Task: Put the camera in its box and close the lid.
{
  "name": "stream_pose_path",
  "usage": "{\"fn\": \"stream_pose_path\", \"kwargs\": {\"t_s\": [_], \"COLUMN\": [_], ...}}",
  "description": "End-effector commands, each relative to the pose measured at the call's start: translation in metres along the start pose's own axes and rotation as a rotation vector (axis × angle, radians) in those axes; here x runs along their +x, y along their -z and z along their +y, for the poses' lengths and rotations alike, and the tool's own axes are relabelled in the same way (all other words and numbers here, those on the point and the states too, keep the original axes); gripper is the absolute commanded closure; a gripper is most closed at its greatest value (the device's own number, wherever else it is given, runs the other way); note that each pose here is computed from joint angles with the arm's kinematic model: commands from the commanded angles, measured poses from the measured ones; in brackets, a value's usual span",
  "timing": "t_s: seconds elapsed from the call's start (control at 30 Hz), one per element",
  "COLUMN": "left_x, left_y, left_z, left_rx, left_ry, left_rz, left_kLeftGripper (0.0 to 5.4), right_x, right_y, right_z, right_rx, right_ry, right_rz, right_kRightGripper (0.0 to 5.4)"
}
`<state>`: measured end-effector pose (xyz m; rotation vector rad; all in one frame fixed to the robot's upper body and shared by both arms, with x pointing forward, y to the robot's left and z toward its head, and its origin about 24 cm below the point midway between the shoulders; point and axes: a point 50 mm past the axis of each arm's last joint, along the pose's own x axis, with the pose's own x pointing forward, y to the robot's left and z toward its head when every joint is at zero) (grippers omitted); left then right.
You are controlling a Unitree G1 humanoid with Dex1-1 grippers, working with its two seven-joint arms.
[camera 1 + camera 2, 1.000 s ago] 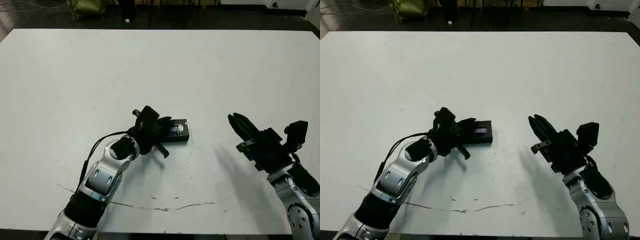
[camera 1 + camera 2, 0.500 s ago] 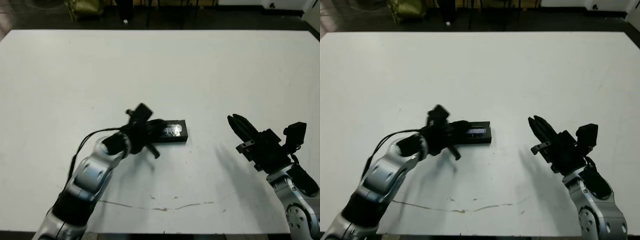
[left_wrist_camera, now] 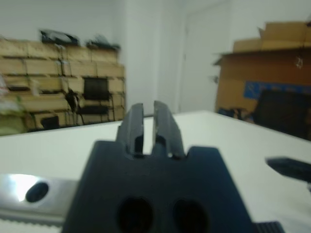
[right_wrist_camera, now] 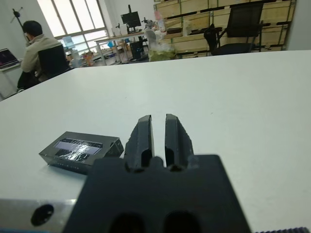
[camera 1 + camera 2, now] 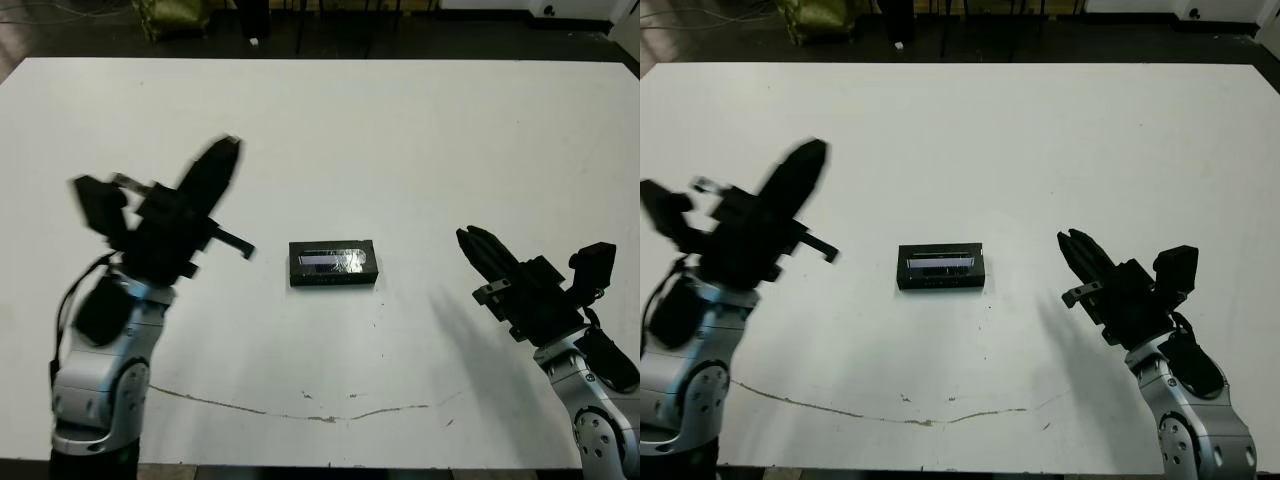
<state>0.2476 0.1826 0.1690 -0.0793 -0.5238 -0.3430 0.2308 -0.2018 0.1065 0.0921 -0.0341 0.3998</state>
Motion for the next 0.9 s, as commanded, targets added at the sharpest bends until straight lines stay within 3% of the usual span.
{"fn": "stream_pose_path", "kwargs": {"t_s": [0.03,0.1,0.2,0.43,0.9], "left_x": [-0.014,-0.021,-0.031,-0.043,-0.04], "left_y": [0.02,0.031,0.052,0.078,0.081], "left_z": [0.016,0.02,0.024,0.022,0.014], "left_rx": [0.065,0.153,0.193,0.173,0.167], "left_ry": [-0.151,-0.233,-0.328,-0.395,-0.36], "left_rz": [0.026,0.043,0.09,0.133,0.156], "left_kLeftGripper": [5.35,5.35,5.35,5.35,5.35], "right_x": [0.001,0.003,0.005,0.01,0.014], "right_y": [0.008,0.01,0.009,0.006,0.008], "right_z": [-0.004,-0.004,0.002,0.016,0.017], "right_rx": [-0.008,-0.03,-0.122,-0.315,-0.343], "right_ry": [0.043,0.073,0.133,0.282,0.295], "right_rz": [0.0,-0.033,-0.128,-0.223,-0.202], "right_kRightGripper": [5.4,5.4,5.4,5.4,5.4]}}
